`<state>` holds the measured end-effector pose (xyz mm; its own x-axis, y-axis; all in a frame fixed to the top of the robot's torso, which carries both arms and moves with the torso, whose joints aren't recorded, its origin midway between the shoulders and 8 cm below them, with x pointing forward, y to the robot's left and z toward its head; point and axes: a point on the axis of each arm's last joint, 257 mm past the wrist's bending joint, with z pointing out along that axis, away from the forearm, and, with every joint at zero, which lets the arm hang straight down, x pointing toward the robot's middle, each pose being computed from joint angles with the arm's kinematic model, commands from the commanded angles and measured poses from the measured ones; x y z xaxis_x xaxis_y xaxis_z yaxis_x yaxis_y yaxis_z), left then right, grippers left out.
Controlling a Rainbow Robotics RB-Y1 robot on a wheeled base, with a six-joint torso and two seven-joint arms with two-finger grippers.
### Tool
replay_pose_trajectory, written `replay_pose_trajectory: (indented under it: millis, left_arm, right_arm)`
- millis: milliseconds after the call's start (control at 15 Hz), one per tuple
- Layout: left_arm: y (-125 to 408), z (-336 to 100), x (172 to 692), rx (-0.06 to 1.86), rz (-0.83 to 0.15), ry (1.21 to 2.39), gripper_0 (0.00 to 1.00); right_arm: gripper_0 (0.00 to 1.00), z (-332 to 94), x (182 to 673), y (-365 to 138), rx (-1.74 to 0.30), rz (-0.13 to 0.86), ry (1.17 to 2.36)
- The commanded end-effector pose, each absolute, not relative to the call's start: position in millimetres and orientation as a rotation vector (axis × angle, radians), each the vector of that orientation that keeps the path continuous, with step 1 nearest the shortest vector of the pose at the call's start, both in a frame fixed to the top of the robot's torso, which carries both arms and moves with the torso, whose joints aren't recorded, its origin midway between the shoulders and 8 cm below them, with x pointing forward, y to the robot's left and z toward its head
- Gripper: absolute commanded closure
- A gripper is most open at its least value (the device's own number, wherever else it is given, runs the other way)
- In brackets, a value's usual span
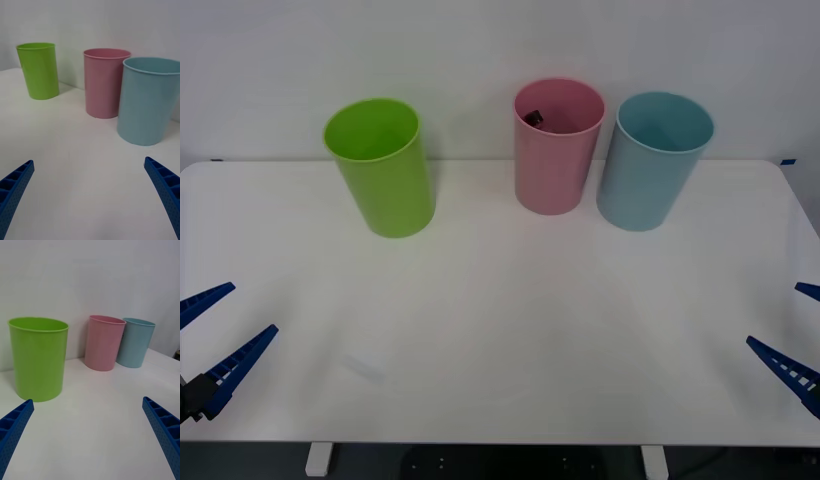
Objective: Grasp the object on the table and drop it into the matching bin: aluminum can to the light blue bin, PET bottle to the pink bin.
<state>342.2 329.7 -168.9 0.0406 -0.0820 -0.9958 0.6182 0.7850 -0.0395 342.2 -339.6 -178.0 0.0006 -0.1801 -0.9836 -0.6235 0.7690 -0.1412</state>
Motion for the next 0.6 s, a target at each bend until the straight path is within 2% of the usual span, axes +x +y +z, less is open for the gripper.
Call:
replay_pose_trajectory:
  millis: [67,600]
  left_arm:
    - [329.7,-168.9,342.3,0.465,-0.567,1.441,0.0]
    - [329.7,-168.9,342.3,0.465,-0.567,1.441,0.0]
  right_arm:
    - [0.0,-180.1,336.8,-341.6,-0.651,0.402,1.568]
    - [0.0,-188.1,328.4,-342.3,-0.634,0.417,1.591]
